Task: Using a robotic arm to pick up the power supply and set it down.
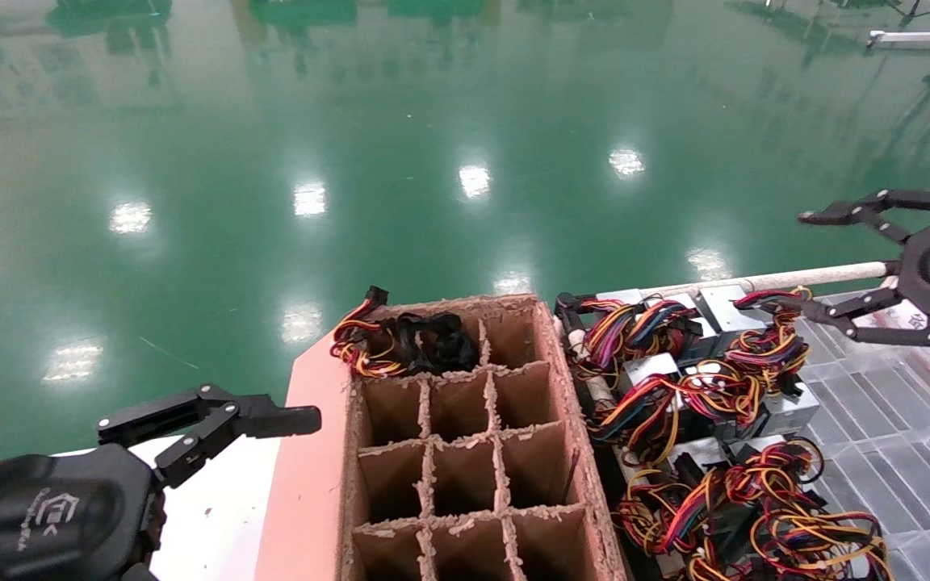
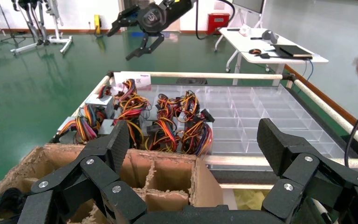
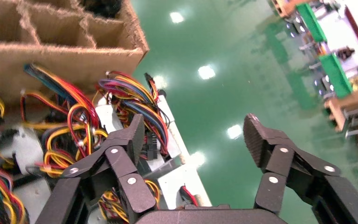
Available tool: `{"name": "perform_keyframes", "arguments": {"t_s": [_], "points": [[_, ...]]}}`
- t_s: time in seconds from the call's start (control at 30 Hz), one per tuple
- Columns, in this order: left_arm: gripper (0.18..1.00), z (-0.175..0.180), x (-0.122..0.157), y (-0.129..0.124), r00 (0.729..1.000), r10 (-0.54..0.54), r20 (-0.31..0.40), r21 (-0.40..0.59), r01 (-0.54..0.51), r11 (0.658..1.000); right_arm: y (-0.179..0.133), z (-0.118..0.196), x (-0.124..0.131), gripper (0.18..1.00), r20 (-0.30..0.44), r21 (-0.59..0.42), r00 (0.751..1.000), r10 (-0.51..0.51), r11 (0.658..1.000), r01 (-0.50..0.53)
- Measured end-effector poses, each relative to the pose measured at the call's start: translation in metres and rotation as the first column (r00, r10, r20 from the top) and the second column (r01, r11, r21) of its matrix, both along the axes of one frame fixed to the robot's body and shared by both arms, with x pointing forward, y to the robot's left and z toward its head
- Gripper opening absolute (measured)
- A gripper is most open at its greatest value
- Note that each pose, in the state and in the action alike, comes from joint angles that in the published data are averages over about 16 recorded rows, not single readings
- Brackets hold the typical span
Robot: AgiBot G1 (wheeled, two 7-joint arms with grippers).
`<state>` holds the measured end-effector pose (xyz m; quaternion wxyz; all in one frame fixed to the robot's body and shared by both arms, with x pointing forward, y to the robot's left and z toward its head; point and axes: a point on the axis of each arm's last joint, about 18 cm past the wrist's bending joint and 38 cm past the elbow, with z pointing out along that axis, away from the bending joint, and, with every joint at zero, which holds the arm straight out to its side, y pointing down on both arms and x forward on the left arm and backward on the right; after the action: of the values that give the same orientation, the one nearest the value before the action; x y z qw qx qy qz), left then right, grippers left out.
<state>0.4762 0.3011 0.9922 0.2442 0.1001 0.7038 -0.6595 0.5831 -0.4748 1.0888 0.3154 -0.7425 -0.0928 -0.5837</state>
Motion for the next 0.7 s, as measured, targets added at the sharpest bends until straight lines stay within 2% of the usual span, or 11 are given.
{"name": "perform_keyframes", "arguments": {"t_s": [0.4,0.7], "points": [[1.001,0.000,0.000,0.000,1.000,0.000,0.000,0.000,0.000,1.000,0.035,-0.019,0.011,0.895,-0.044,0.141,0.991,0.129,0.982,-0.121],[1.001,0.000,0.000,0.000,1.000,0.000,0.000,0.000,0.000,1.000,0.066,-0.035,0.007,0.979,-0.089,0.240,0.965,0.247,0.946,-0.220]]}}
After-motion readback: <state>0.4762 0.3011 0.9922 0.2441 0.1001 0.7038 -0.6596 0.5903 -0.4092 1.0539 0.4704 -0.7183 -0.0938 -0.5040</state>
